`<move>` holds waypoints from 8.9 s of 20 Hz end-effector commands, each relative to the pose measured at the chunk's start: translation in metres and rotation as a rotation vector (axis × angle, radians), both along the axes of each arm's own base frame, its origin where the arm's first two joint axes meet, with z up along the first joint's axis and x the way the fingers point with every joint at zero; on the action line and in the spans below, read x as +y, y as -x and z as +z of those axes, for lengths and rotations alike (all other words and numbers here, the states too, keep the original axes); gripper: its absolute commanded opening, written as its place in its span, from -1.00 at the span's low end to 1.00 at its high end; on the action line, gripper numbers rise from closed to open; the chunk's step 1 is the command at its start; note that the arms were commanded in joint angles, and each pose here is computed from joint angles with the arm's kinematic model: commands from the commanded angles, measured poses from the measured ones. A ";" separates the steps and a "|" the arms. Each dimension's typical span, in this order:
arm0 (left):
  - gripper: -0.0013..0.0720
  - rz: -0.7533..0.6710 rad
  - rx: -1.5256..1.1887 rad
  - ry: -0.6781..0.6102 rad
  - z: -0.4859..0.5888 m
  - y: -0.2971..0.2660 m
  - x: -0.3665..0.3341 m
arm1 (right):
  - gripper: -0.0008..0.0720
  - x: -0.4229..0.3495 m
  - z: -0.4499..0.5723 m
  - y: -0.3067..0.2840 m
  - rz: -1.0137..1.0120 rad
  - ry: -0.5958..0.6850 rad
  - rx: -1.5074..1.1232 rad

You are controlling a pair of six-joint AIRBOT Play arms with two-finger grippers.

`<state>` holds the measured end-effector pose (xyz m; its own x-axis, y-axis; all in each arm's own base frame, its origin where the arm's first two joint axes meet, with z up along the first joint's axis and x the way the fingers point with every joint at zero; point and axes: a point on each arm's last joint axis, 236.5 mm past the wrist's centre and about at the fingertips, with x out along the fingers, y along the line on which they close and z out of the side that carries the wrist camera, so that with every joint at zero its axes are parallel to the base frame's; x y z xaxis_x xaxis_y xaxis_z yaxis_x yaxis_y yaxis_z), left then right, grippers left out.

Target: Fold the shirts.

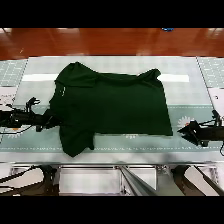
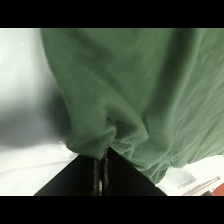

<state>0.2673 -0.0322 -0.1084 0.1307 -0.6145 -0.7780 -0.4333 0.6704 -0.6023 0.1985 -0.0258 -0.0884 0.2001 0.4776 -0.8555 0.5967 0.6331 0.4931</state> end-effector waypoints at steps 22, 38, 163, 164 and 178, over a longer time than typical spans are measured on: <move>-0.92 0.057 -1.151 -0.142 0.445 -0.127 0.011 | -0.92 0.043 0.420 -0.184 0.315 0.339 -1.090; -0.92 0.257 -1.657 -1.001 0.632 0.143 0.014 | -0.92 0.064 0.551 0.011 0.246 0.881 -1.309; -0.92 0.003 -0.372 0.070 0.085 -0.271 -0.033 | -0.92 0.019 0.049 -0.290 0.202 -0.071 -0.419; -0.92 0.005 -0.374 0.071 0.083 -0.278 -0.034 | -0.92 0.017 0.045 -0.293 0.196 -0.067 -0.420; 0.41 0.027 -0.407 -0.055 0.168 -0.237 0.072 | 0.14 -0.082 0.100 -0.242 0.170 0.062 -0.404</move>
<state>0.5227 -0.0017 0.0208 0.3985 -0.6298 -0.6668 -0.1937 0.6528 -0.7323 0.4817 -0.0674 -0.0065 0.4776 0.5256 -0.7040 0.2127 0.7083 0.6731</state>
